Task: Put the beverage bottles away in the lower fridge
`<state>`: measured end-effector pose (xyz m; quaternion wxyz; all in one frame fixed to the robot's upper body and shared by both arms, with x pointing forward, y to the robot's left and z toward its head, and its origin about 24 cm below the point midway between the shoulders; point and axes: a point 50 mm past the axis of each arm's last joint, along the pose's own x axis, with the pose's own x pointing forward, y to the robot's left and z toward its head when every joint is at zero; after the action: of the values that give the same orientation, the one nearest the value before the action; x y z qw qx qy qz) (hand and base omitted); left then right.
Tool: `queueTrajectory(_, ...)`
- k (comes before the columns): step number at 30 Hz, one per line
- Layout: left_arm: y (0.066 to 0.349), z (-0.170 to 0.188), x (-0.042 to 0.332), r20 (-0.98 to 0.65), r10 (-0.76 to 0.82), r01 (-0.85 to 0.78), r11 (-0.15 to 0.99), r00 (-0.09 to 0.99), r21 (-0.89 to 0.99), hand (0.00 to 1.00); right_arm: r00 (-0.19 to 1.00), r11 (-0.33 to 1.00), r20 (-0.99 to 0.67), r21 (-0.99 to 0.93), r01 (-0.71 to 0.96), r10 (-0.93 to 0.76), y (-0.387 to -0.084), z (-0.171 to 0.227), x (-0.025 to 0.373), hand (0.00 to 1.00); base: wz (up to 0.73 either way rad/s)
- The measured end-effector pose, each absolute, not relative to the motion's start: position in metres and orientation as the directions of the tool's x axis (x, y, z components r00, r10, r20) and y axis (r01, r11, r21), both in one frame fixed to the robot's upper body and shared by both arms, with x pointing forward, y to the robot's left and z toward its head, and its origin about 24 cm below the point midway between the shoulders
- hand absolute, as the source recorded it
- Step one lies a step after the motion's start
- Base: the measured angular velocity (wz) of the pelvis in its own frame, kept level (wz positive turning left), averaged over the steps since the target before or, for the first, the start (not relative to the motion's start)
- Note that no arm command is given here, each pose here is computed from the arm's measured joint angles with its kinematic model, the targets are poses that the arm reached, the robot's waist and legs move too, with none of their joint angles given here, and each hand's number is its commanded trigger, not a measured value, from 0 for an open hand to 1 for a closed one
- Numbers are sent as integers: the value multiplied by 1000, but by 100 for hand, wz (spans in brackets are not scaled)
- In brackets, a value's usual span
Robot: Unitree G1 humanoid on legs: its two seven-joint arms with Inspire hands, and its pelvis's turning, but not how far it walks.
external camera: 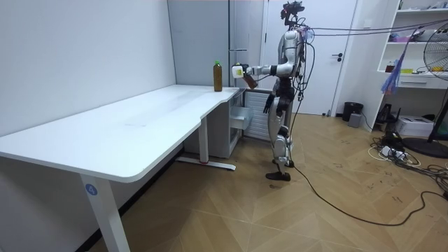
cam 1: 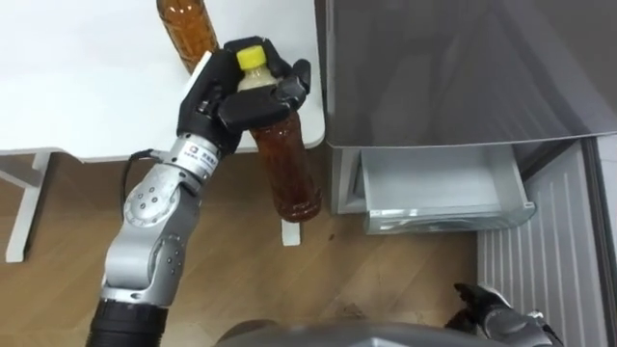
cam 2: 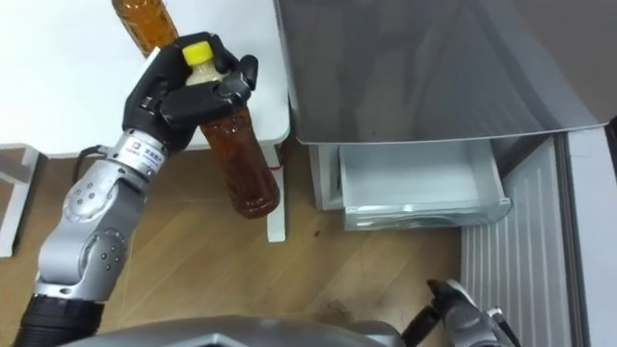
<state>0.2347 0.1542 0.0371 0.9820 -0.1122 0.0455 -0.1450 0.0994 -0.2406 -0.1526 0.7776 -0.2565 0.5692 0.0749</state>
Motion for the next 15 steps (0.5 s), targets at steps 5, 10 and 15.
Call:
queueTrajectory(5, 154, 30, 233, -84, -290, 263, 934, 953, -242, 100, 486, 892, -872, -258, -371, -50, -216, -142, 133, 0, 8)
queueTrajectory(10, 151, 25, 228, -102, -303, 270, 930, 948, -250, 100, 523, 870, -840, -145, -471, 143, -174, -137, 145, 0, 3)
queueTrajectory(15, 152, 21, 224, -121, -303, 266, 930, 945, -253, 100, 536, 829, -796, -78, -553, 283, -154, -125, 157, 0, 8)
